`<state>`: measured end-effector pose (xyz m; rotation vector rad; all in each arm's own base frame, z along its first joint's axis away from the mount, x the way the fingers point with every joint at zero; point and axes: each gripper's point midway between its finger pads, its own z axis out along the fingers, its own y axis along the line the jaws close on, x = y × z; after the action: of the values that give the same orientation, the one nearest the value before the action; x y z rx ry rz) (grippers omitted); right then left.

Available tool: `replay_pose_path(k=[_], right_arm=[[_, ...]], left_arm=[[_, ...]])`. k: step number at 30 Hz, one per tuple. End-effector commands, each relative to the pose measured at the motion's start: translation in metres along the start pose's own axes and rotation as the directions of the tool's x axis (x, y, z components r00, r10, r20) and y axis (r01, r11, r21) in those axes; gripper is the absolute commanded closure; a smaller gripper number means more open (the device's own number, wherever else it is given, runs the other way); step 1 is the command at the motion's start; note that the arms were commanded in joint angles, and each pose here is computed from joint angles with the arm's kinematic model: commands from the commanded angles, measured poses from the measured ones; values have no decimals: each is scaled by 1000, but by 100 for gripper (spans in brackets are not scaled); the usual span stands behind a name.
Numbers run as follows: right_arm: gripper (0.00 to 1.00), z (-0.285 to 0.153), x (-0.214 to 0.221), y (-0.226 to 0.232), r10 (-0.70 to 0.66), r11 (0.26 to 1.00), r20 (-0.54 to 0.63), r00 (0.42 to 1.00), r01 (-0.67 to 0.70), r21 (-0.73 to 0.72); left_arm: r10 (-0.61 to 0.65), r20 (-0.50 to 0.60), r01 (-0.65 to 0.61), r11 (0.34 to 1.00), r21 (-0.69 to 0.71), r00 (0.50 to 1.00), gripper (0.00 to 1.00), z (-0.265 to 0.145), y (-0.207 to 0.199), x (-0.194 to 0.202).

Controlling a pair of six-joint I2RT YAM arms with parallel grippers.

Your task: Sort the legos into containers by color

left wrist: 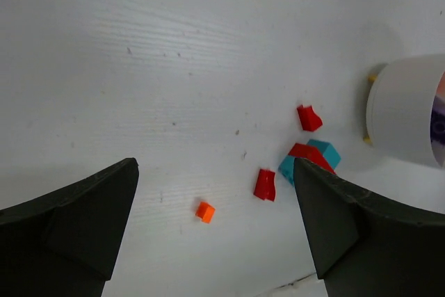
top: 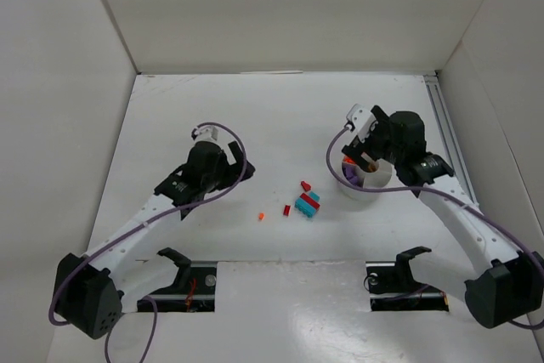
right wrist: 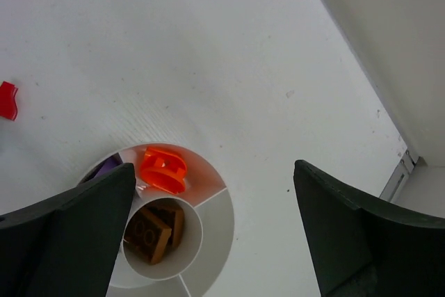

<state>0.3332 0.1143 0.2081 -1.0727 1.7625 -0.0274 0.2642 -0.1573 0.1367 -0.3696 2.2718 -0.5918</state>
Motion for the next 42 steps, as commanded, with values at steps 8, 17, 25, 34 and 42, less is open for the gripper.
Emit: replay_pose_path(k=[8,17,25,34,42], right_arm=[[0,-36,-8,-4,129,989,-3,992,-129,67],[0,-36,15,13,147,988,-52,988,-145,48],[0,-45,23,11,157,986,-64,986,-152,71],[0,-52,24,9,161,984,-65,985,-155,90],[0,-55,24,9,161,984,-64,985,-155,91]], left_arm=[[150,-241,-174,981,-83,959,29,6,5,111],[207,-269,-255,955,-154,940,42,17,13,140],[265,-278,-332,914,-233,923,57,31,15,142],[305,-329,-394,885,-248,894,81,34,17,155],[296,-370,-399,885,-241,880,95,20,20,166]])
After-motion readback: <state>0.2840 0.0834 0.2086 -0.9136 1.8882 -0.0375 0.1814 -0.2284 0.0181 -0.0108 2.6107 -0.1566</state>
